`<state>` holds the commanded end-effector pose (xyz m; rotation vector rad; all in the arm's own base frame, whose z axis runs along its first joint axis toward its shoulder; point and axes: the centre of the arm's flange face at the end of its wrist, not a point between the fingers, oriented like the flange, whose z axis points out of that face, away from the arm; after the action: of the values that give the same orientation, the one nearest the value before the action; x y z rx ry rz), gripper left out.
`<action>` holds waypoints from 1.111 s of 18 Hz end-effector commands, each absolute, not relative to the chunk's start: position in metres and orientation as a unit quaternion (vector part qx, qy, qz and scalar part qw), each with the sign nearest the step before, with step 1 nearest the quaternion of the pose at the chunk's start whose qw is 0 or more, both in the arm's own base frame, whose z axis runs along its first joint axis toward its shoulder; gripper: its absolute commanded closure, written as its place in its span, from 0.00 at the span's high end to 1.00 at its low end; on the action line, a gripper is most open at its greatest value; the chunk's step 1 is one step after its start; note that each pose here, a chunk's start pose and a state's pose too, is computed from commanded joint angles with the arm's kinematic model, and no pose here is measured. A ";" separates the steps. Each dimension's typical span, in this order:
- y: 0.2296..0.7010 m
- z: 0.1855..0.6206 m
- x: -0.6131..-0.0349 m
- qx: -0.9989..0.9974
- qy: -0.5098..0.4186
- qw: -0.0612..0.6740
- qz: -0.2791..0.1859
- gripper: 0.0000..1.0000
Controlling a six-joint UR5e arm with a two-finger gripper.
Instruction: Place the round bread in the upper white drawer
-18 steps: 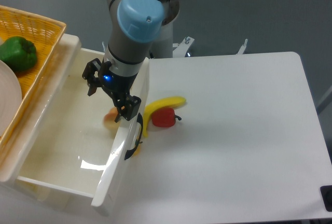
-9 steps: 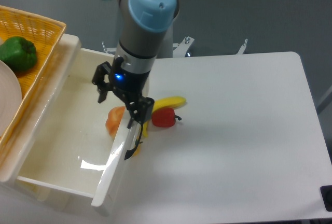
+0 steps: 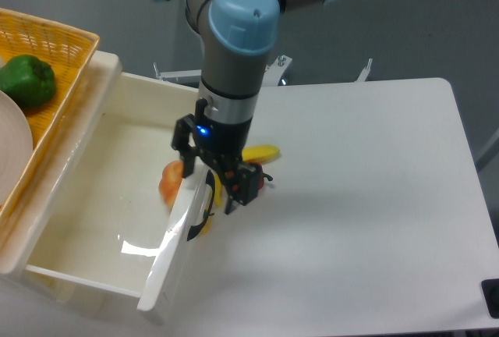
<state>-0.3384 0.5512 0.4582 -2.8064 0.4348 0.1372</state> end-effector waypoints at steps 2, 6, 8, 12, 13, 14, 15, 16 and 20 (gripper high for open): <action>0.543 0.456 -0.352 -0.978 0.141 0.147 0.049 1.00; 0.527 0.444 -0.383 -0.978 0.153 0.135 0.049 1.00; 0.522 0.438 -0.391 -0.979 0.156 0.118 0.054 1.00; 0.519 0.407 -0.404 -0.982 0.165 0.070 0.055 1.00; 0.519 0.399 -0.407 -0.982 0.171 0.058 0.055 1.00; 0.519 0.393 -0.411 -0.982 0.176 0.045 0.057 1.00; 0.520 0.384 -0.414 -0.980 0.186 0.037 0.055 1.00; 0.522 0.372 -0.419 -0.979 0.197 0.028 0.049 1.00; 0.523 0.341 -0.431 -0.977 0.210 -0.001 0.039 1.00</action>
<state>-0.4315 0.5231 0.3414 -3.0701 0.6602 0.1229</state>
